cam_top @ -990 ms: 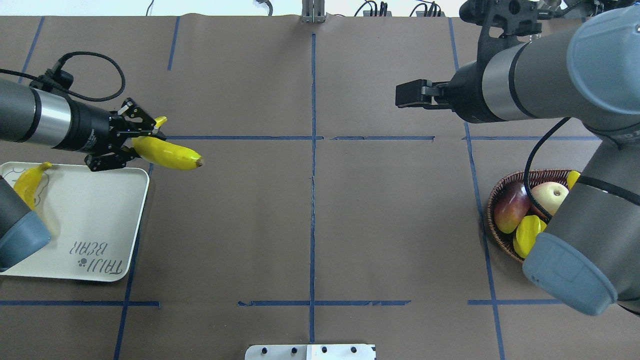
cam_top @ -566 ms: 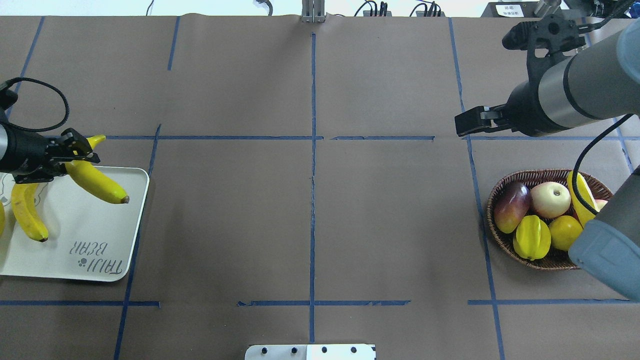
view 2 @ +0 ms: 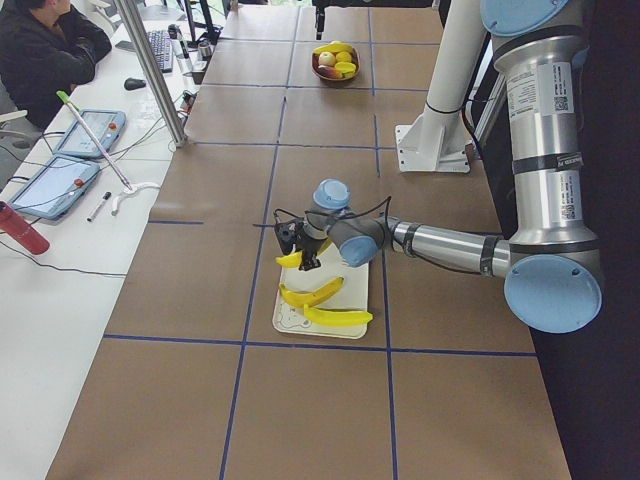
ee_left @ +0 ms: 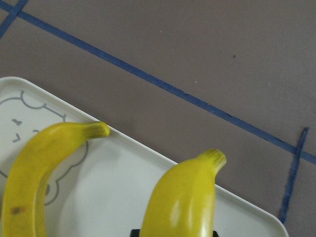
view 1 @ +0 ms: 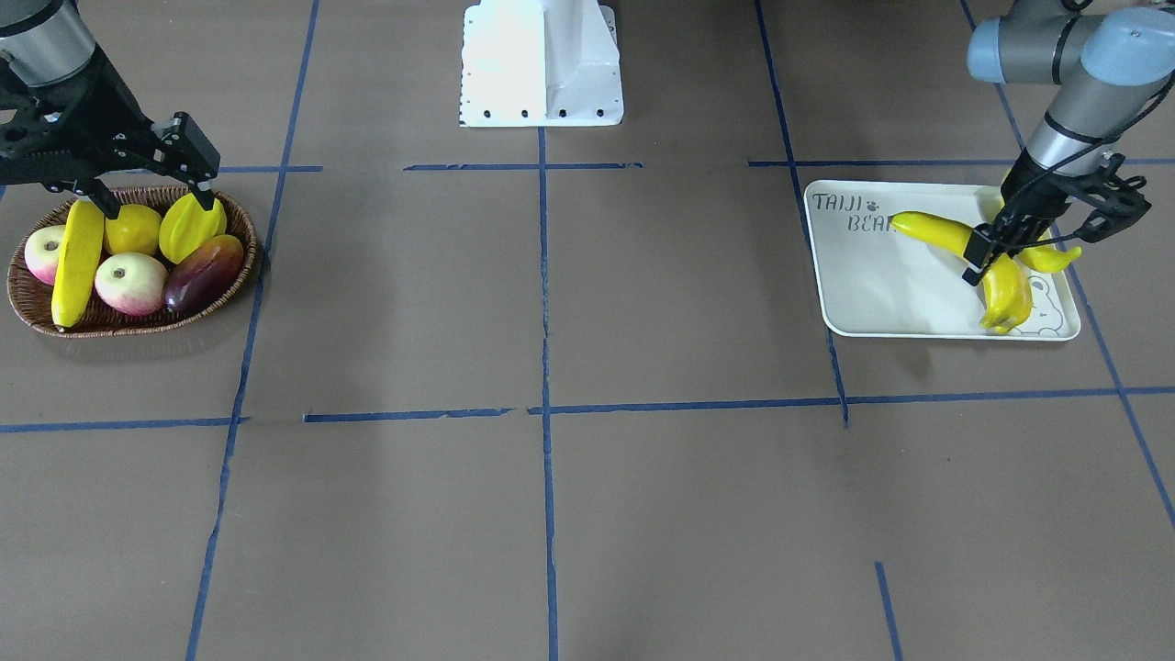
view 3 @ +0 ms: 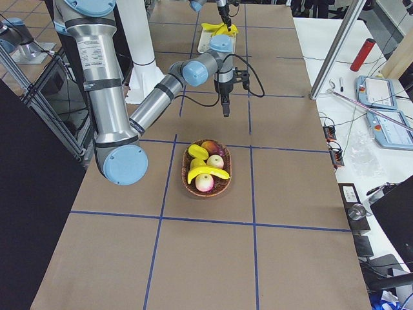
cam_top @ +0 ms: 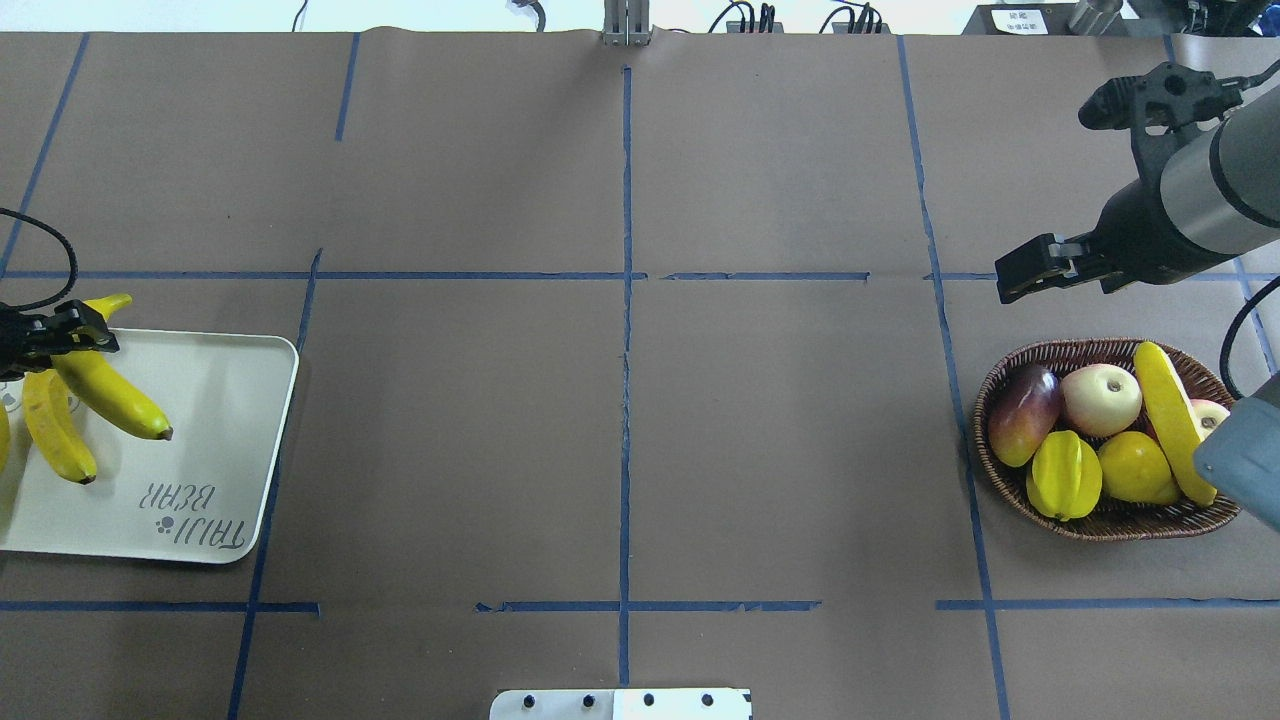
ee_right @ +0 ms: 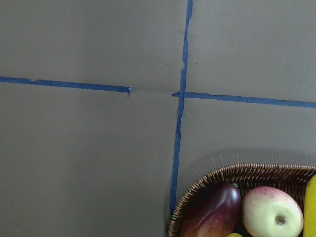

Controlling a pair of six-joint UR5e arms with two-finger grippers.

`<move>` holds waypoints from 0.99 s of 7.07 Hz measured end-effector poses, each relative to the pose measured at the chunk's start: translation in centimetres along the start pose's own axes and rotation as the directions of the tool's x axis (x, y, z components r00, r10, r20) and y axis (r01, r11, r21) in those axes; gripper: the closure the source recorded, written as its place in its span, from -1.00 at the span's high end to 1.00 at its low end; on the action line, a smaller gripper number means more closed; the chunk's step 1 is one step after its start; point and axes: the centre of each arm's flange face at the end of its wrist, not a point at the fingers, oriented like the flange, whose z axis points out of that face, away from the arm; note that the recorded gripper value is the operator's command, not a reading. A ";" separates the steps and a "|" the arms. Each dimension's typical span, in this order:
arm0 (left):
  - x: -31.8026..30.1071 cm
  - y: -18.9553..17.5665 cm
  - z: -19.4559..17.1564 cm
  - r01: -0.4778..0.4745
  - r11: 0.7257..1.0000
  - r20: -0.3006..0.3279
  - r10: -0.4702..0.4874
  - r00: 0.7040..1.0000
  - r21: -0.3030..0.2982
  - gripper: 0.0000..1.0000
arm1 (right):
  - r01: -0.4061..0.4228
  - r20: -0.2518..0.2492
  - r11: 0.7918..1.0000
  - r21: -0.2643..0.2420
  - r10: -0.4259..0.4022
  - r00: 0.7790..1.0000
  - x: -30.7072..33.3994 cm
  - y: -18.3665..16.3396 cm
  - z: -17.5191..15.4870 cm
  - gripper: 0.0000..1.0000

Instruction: Transfer all bananas from basket to plate

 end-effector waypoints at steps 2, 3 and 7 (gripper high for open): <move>-2.3 0.5 2.5 -0.023 1.000 -0.015 0.023 1.000 -0.004 -1.00 | -0.026 0.005 0.999 -0.038 0.026 1.000 1.2 -0.2 0.8 1.00; -2.3 1.0 2.8 -0.032 0.999 -0.019 0.032 0.999 -0.011 -1.00 | -0.034 0.005 0.999 -0.041 0.034 0.999 1.6 -0.3 0.8 1.00; -1.2 2.4 3.1 -0.064 0.998 -0.033 0.063 0.997 -0.021 1.00 | -0.052 -0.005 0.997 -0.049 0.051 0.999 2.6 -0.2 1.1 1.00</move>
